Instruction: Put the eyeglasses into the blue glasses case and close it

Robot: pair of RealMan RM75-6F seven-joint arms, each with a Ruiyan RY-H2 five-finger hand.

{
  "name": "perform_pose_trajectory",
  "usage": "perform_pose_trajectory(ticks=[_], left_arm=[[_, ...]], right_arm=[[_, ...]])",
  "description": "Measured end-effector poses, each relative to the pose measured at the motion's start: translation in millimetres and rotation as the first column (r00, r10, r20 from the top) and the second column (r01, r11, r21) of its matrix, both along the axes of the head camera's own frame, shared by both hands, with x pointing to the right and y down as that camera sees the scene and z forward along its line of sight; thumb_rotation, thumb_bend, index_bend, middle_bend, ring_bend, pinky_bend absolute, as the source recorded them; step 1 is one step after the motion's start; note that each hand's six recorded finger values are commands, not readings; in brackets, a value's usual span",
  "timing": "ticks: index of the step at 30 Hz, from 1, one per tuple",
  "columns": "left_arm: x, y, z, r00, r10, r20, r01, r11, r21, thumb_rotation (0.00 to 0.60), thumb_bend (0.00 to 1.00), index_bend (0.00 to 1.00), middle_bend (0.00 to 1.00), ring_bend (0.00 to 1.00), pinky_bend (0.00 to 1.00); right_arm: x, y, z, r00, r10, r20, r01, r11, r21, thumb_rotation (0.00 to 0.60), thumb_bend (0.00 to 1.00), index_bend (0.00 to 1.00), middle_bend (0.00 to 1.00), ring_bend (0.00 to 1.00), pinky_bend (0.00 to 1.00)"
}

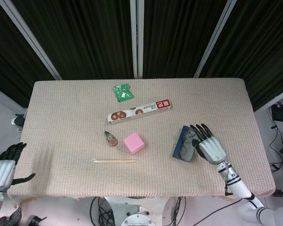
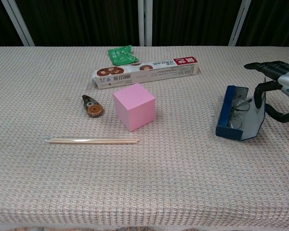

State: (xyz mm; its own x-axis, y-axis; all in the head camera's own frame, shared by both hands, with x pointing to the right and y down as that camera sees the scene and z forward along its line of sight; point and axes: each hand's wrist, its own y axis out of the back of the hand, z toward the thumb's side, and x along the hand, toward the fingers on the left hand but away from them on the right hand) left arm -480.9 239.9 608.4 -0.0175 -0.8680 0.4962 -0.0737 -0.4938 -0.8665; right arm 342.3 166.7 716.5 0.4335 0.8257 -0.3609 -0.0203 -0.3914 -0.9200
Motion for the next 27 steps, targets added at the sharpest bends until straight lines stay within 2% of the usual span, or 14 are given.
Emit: perform_pose_trajectory(ticks=[4, 7, 20, 22, 23, 25, 27], left_arm=[[2, -2, 1, 1.000, 0.005, -0.003, -0.005, 1.000, -0.004, 0.492, 0.09, 0.07, 0.06, 0.07, 0.19], [3, -3, 3, 1.000, 0.009, -0.003, -0.009, 1.000, -0.011, 0.491, 0.09, 0.07, 0.06, 0.07, 0.19], [-4, -1, 6, 1.000, -0.007, 0.006, 0.007, 1.000, -0.027, 0.488, 0.09, 0.07, 0.06, 0.07, 0.19], [-5, -1, 6, 1.000, -0.009, 0.006, 0.009, 1.000, -0.030, 0.489, 0.09, 0.07, 0.06, 0.07, 0.19], [-5, 0, 7, 1.000, -0.010, 0.005, 0.010, 0.999, -0.031, 0.495, 0.09, 0.07, 0.06, 0.07, 0.19], [-6, 0, 7, 1.000, -0.011, 0.004, 0.011, 0.999, -0.032, 0.494, 0.09, 0.07, 0.06, 0.07, 0.19], [-6, 0, 7, 1.000, -0.012, 0.004, 0.012, 0.999, -0.031, 0.490, 0.09, 0.07, 0.06, 0.07, 0.19]], right_arm=[[7, 6, -16, 1.000, 0.012, 0.027, -0.013, 1.000, 0.023, 0.600, 0.44, 1.00, 0.02, 0.00, 0.00], [5, 6, -18, 1.000, 0.007, 0.026, -0.008, 1.000, 0.030, 0.600, 0.44, 1.00, 0.02, 0.00, 0.00], [-32, -3, 15, 0.998, -0.062, -0.006, 0.062, 0.998, 0.016, 0.600, 0.42, 0.98, 0.02, 0.00, 0.00], [-34, -3, 17, 0.998, -0.069, -0.006, 0.069, 0.997, 0.019, 0.600, 0.37, 0.89, 0.01, 0.00, 0.00], [-34, -3, 18, 0.997, -0.077, -0.008, 0.077, 0.997, 0.021, 0.600, 0.35, 0.76, 0.01, 0.00, 0.00], [-35, -3, 19, 0.996, -0.090, -0.014, 0.091, 0.996, 0.026, 0.600, 0.33, 0.33, 0.00, 0.00, 0.00], [-35, -3, 21, 0.994, -0.104, -0.025, 0.105, 0.994, 0.033, 0.600, 0.32, 0.06, 0.00, 0.00, 0.00]])
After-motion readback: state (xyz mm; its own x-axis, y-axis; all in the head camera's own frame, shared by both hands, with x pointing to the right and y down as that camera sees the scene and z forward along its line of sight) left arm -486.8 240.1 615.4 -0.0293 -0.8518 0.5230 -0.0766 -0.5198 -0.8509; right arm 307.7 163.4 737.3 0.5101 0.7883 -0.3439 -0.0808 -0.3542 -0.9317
